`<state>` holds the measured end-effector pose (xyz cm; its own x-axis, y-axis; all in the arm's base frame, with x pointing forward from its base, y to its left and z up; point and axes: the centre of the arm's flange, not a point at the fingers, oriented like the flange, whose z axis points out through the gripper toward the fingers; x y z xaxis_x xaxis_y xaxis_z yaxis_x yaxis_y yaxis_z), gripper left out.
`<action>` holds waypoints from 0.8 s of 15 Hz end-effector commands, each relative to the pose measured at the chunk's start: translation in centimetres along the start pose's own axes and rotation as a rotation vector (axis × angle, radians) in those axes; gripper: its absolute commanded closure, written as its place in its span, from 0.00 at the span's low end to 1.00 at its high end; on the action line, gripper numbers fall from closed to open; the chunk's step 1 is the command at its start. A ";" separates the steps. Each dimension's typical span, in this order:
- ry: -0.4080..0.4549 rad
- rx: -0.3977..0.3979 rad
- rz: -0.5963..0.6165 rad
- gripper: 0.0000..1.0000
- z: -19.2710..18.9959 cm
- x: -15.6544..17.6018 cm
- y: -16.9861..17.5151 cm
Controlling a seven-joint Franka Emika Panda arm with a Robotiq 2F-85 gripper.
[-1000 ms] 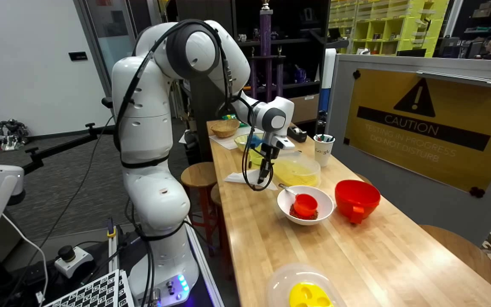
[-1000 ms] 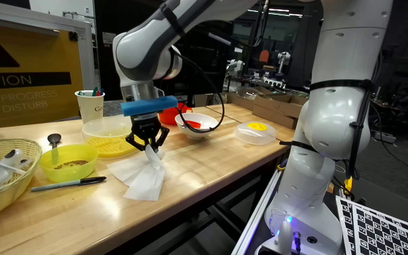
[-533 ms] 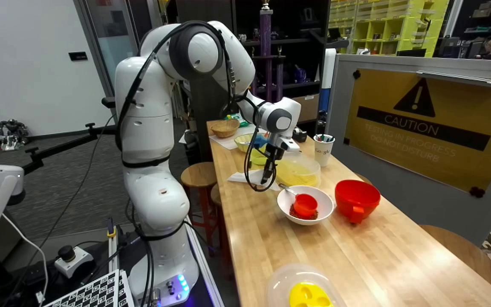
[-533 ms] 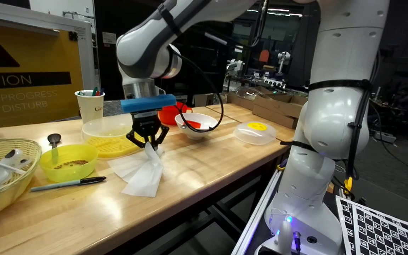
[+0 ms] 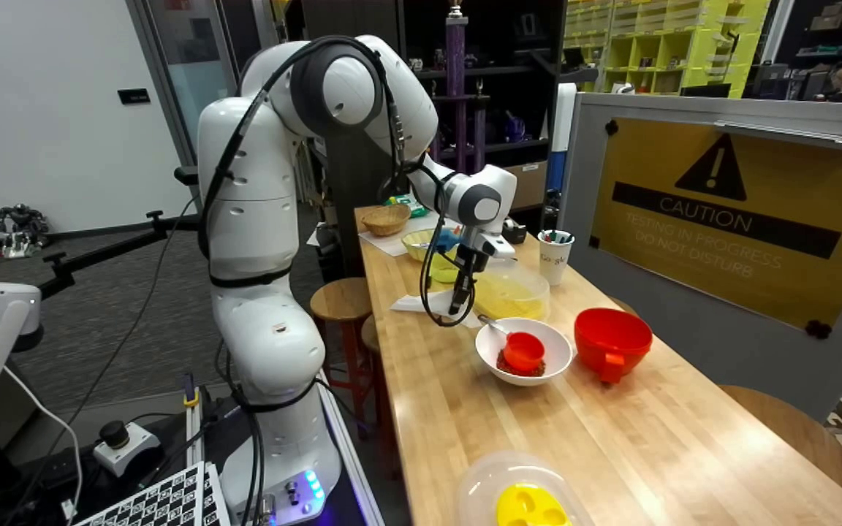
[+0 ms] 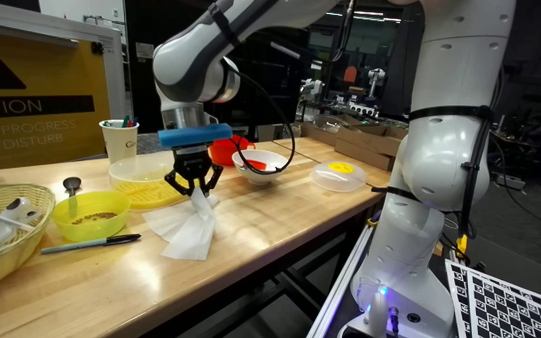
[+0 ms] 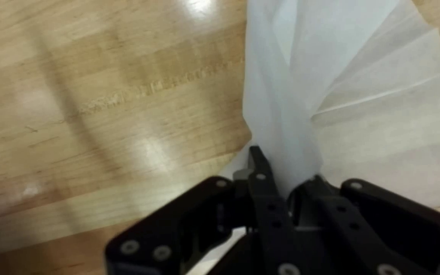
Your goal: Use the white napkin to wipe the counter.
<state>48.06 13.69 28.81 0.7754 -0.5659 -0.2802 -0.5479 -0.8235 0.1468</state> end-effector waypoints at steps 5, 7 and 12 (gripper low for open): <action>0.026 0.012 -0.016 0.30 -1.7 -1.3 0.4; 0.029 0.022 -0.021 0.16 -2.1 -1.7 0.5; 0.054 0.042 -0.026 0.00 -4.0 -3.0 1.5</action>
<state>47.98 14.21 31.50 0.7956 -0.5542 -0.2446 -0.5445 -0.8312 0.1125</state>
